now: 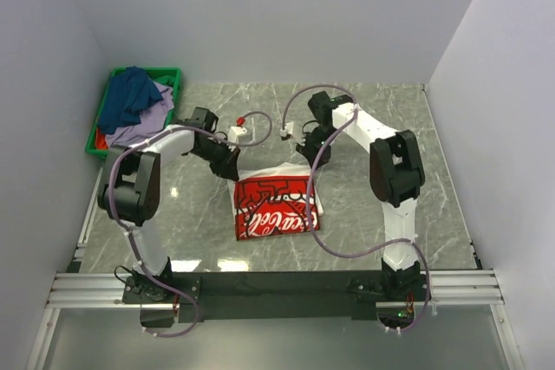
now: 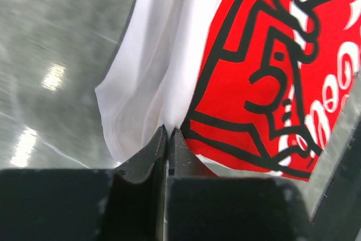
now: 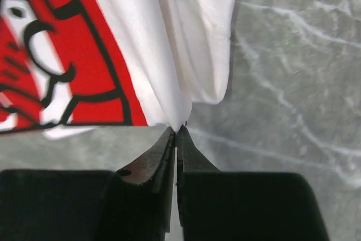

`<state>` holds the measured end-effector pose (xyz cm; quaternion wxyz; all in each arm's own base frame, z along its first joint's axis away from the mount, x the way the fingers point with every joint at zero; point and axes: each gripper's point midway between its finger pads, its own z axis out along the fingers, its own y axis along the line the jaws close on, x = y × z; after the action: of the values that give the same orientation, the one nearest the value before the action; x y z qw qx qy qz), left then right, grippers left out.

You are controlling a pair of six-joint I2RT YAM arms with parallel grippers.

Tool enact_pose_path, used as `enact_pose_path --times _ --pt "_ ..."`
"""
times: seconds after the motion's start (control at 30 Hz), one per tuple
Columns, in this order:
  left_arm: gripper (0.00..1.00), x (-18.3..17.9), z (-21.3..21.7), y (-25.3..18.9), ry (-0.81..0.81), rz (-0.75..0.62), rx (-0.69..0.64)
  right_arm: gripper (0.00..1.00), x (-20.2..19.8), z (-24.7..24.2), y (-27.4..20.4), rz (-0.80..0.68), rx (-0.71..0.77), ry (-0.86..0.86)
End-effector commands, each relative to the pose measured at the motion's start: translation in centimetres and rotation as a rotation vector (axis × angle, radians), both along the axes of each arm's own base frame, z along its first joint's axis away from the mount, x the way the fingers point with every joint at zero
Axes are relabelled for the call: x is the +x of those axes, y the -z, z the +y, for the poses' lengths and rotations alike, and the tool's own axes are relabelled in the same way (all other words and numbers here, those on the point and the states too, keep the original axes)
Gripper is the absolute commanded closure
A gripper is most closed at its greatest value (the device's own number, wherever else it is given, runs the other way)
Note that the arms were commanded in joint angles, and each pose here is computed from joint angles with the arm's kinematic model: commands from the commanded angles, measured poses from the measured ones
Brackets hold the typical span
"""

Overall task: Fold and stack the t-shirts
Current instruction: Fold the tshirt

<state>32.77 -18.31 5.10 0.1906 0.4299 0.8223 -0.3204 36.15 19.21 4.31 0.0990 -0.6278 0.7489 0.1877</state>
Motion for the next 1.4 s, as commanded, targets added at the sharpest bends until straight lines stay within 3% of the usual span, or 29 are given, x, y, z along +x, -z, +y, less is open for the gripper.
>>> enact_pose_path --times 0.0,0.03,0.13,0.23,0.33,0.53,0.7,1.07,1.37 --pt "0.91 -1.9 0.4 -2.4 0.049 -0.046 -0.051 0.93 -2.7 0.7 -5.0 0.017 0.068 0.012" --pt "0.81 -2.2 0.6 -2.7 0.063 -0.057 -0.054 0.8 -3.0 0.6 -5.7 0.024 0.067 0.025" --pt "0.68 -2.5 0.9 -4.0 0.111 -0.132 -0.052 0.66 -1.0 0.4 -7.9 -0.021 0.084 0.102" --pt "0.6 -0.9 0.4 -6.2 0.11 -0.246 -0.079 0.63 2.2 0.4 -10.0 -0.045 0.141 0.164" --pt "0.53 0.4 -1.2 -7.2 0.118 -0.309 -0.085 0.67 4.1 1.5 -10.0 0.011 0.183 0.223" --pt "0.5 2.8 -5.2 -6.5 0.143 -0.321 -0.083 0.77 4.5 5.1 -7.6 0.157 0.269 0.256" --pt "0.49 3.1 -7.2 -5.4 0.166 -0.352 -0.064 0.78 3.1 6.5 -4.7 0.242 0.283 0.28" --pt "0.5 2.1 -8.5 -0.4 0.214 -0.35 0.044 0.75 3.3 7.3 -1.0 0.342 0.276 0.389" --pt "0.55 -2.1 -8.4 0.4 0.354 -0.311 0.023 0.81 -2.5 5.2 1.6 0.521 0.168 0.367"
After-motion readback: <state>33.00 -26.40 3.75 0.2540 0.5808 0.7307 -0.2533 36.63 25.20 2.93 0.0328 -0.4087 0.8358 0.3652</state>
